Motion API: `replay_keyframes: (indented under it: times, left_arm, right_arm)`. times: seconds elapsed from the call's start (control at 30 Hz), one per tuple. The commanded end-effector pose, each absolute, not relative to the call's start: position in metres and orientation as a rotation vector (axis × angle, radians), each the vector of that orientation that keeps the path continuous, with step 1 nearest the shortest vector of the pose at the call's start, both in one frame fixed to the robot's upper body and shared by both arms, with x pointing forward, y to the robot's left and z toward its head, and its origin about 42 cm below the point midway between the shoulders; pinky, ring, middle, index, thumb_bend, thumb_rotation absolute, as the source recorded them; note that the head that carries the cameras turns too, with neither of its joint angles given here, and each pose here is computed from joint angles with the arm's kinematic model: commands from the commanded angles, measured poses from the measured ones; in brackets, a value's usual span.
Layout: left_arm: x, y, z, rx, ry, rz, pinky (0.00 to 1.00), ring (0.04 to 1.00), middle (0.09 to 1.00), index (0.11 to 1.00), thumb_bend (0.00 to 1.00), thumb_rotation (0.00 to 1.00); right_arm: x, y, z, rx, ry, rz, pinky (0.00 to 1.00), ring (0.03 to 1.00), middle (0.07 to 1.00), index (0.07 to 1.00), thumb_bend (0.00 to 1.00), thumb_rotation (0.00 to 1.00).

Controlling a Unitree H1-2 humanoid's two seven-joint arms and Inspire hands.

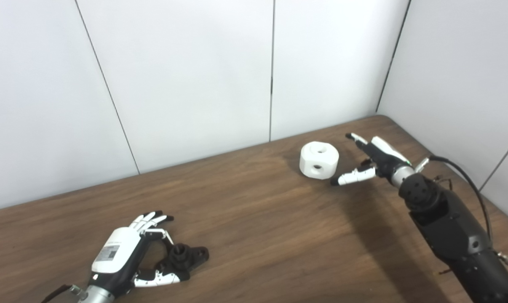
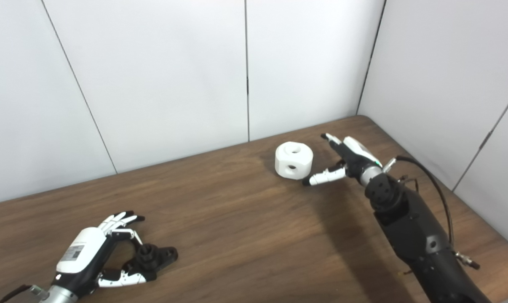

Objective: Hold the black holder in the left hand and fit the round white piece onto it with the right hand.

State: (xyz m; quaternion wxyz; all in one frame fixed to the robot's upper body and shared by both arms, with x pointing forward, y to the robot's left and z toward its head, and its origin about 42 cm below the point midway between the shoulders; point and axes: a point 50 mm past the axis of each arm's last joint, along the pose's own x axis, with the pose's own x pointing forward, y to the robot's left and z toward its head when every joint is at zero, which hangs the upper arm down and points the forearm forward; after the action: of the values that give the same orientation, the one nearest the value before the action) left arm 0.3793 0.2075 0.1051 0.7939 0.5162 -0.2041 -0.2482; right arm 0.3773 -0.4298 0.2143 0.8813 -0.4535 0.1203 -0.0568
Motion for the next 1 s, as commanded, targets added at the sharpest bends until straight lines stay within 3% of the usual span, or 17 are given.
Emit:
replay_keyframes:
  times: [0.0,0.6,0.97]
  left_arm:
    - [0.336,0.251,0.036,1.285,-0.114,-0.672,0.95,0.924,0.853,0.485,0.52,0.06]
    - [0.327,0.244,0.044,1.288,-0.108,-0.681,0.91,0.914,0.852,0.486,0.52,0.05]
    - [0.324,0.235,0.053,1.294,-0.119,-0.686,0.87,0.894,0.836,0.486,0.52,0.05]
  right_arm:
    - [0.388,-0.434,0.235,-0.973,0.175,-0.14,0.76,1.0,1.0,0.988,1.0,0.41]
    - [0.406,-0.403,0.201,-0.974,0.157,-0.141,0.78,0.968,1.0,0.931,0.94,0.39]
    - [0.417,-0.386,0.201,-1.004,0.163,-0.094,0.79,0.964,1.0,0.912,0.94,0.38]
